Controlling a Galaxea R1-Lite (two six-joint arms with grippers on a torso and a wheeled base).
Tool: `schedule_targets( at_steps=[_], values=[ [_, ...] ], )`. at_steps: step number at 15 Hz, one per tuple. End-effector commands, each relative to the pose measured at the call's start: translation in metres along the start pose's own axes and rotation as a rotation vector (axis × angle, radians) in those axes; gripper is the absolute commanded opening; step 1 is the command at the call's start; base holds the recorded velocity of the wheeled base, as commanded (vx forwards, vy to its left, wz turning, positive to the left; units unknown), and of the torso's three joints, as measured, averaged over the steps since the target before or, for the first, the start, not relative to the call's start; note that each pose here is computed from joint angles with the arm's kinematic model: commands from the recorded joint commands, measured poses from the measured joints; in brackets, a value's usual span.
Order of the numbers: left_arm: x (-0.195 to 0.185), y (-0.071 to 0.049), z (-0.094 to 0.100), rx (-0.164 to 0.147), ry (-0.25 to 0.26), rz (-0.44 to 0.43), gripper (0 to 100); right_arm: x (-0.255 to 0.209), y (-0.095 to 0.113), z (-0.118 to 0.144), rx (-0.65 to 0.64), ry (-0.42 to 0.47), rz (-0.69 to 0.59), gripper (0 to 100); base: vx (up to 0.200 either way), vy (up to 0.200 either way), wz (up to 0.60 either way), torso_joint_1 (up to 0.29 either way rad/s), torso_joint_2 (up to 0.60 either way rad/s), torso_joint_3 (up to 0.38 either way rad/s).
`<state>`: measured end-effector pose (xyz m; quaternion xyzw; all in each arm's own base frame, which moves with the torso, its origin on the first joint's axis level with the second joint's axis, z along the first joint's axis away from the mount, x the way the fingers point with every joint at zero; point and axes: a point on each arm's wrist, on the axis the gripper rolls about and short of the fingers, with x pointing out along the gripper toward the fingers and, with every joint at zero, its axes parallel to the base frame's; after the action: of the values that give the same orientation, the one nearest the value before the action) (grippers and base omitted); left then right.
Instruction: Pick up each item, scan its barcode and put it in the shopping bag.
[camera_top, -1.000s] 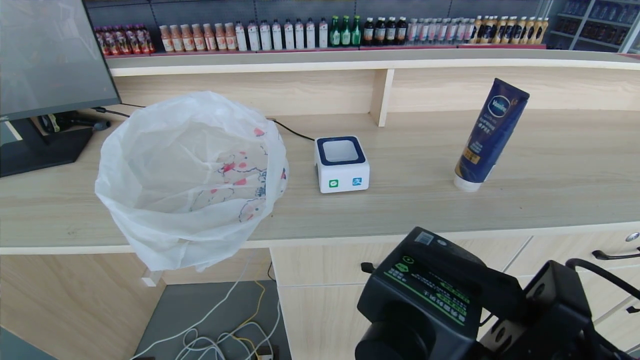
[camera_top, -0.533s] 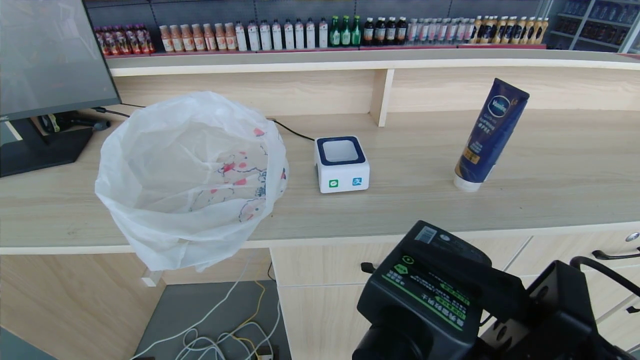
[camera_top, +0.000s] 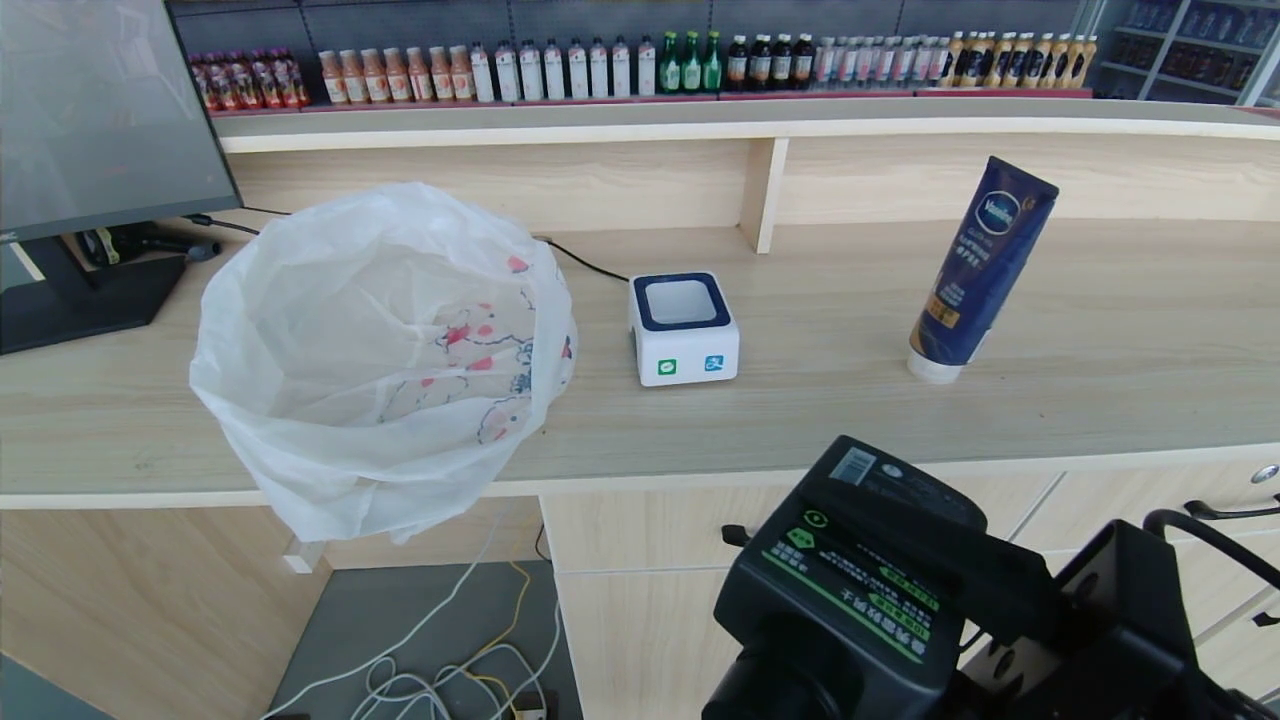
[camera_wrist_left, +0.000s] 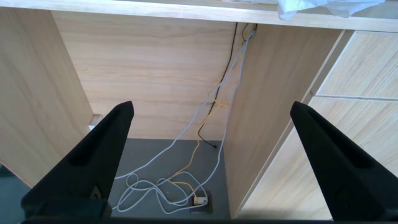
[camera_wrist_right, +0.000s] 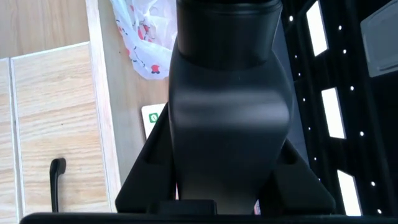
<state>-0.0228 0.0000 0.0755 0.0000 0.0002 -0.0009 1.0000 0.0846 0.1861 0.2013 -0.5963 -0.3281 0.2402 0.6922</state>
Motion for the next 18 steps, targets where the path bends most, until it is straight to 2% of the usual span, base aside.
schedule_targets(
  at_steps=[1, 9, 13, 18],
  values=[
    [0.0, 0.0, 0.0, 0.0, 0.0, 0.0, 100, 0.0, 0.0, 0.0, 0.002, 0.0, -0.001, 0, 0.0, 0.0, 0.0, 0.0, 0.0, 0.0],
    [0.0, 0.0, 0.0, 0.0, 0.0, 0.0, 100, 0.0, -0.001, 0.0, 0.014, -0.002, -0.004, 0, 0.0, 0.0, 0.0, 0.0, 0.0, 0.0],
    [0.0, 0.0, 0.0, 0.0, 0.0, 0.0, 100, 0.0, 0.001, 0.0, 0.086, -0.002, 0.002, 0, 0.0, 0.0, 0.0, 0.0, 0.0, 0.0],
    [0.0, 0.0, 0.0, 0.0, 0.0, 0.0, 100, 0.01, 0.011, 0.004, 0.37, 0.0, -0.001, 0, 0.0, 0.0, 0.0, 0.0, 0.0, 0.0]
  ],
)
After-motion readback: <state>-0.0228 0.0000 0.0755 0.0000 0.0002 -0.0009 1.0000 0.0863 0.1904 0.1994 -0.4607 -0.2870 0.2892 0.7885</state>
